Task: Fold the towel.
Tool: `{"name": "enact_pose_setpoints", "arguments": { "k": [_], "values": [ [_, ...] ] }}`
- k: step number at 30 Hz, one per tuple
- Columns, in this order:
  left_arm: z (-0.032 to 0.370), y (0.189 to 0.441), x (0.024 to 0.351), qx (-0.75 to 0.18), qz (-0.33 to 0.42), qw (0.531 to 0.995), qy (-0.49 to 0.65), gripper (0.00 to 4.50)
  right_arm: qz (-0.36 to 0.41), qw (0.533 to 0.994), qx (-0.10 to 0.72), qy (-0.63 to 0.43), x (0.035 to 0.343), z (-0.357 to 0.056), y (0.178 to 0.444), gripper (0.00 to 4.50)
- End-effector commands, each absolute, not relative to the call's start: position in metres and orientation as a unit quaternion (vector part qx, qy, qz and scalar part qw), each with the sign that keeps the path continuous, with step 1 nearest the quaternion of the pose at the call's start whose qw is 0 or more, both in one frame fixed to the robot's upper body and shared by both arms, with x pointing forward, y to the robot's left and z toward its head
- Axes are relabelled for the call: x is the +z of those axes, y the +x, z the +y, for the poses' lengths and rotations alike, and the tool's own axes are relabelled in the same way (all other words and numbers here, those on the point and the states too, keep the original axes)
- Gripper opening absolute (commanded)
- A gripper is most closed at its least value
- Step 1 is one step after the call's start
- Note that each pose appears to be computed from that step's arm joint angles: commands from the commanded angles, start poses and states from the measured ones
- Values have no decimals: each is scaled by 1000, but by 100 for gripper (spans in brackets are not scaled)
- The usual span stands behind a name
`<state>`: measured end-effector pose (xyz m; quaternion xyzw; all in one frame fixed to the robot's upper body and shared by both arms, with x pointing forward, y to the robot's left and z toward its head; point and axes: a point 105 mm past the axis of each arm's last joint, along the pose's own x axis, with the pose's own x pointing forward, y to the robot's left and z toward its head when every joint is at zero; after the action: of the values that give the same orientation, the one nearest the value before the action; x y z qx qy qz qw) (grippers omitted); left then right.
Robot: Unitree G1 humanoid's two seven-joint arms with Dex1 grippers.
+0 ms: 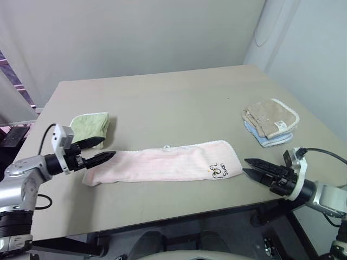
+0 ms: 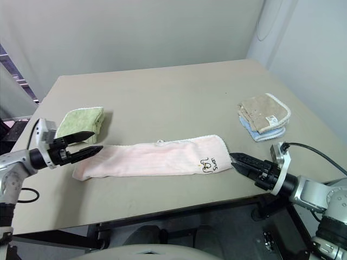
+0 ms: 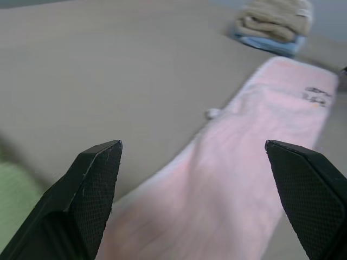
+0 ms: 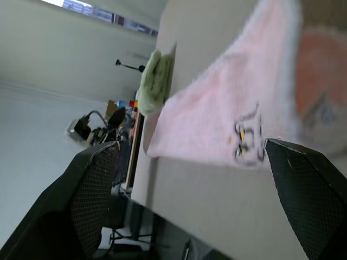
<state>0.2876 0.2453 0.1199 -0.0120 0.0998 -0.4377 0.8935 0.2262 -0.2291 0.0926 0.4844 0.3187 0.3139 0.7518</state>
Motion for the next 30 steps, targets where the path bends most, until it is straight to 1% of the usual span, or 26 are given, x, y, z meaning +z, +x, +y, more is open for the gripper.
{"name": "enact_pose_setpoints", "arguments": {
  "k": [1, 6, 12, 17, 20, 23, 26, 30],
  "values": [
    [234, 292, 126, -462, 88, 883, 6, 446, 321, 754, 316, 478, 90, -221, 224, 450],
    [227, 300, 121, -461, 89, 883, 3, 446, 320, 772, 290, 466, 81, -215, 237, 450],
    [225, 299, 117, -469, 92, 879, 5, 446, 318, 792, 250, 459, 75, -221, 257, 450],
    [225, 299, 115, -467, 94, 879, 7, 446, 332, 793, 242, 450, 70, -225, 252, 450],
    [227, 299, 113, -463, 95, 881, 8, 446, 328, 784, 255, 461, 74, -226, 242, 450],
    [227, 299, 111, -464, 98, 880, 10, 446, 334, 782, 255, 460, 72, -225, 236, 450],
    [226, 302, 110, -464, 97, 881, 10, 446, 334, 782, 242, 468, 66, -225, 241, 450],
    [222, 306, 110, -466, 93, 880, 7, 446, 319, 781, 242, 479, 69, -217, 259, 450]
  ]
}}
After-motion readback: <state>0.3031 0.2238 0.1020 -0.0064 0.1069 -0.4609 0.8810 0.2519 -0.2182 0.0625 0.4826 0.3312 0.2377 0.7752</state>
